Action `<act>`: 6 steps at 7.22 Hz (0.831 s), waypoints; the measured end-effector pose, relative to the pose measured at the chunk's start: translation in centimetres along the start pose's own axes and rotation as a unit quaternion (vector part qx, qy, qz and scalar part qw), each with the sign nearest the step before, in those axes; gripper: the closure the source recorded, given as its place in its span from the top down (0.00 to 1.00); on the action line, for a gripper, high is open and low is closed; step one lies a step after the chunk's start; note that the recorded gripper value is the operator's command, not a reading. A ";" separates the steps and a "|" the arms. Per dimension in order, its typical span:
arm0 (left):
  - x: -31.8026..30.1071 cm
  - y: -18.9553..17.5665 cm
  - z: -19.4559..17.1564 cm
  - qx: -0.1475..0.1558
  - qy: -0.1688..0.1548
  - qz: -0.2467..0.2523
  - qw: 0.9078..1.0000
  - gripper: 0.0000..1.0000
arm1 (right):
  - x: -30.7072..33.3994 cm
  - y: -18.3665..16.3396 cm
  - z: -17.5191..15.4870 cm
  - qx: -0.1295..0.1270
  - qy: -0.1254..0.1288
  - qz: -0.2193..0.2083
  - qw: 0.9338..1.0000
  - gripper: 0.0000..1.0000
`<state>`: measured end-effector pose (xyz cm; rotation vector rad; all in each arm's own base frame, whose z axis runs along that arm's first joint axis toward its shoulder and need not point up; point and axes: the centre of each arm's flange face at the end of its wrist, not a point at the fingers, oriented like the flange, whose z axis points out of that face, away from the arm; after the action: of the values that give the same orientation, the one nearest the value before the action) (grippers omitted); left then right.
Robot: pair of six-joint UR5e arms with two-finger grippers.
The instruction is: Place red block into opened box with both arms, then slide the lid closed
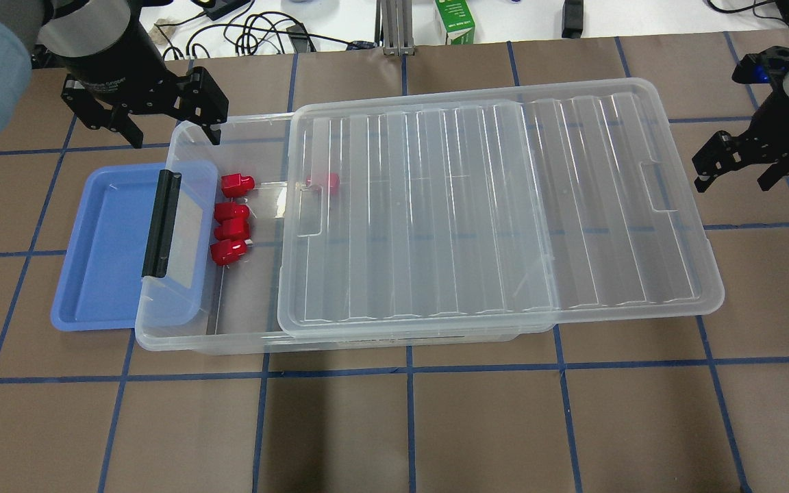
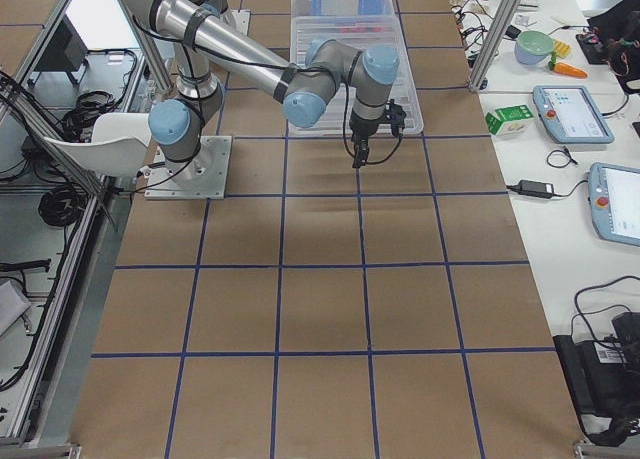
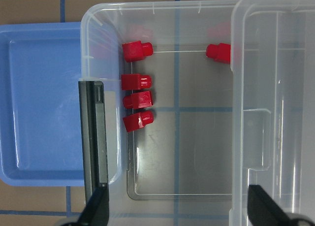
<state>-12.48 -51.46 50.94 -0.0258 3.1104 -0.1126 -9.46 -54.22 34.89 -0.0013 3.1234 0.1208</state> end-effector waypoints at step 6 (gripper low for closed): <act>-1.6 -0.5 -0.2 -0.001 0.005 -0.017 1.000 1.00 | -7.3 -0.8 0.3 -0.001 -0.004 0.026 1.000 1.00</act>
<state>-10.90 -51.95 51.21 -0.0782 3.1215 -0.1112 -2.11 -55.01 34.68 0.0817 3.1156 0.1234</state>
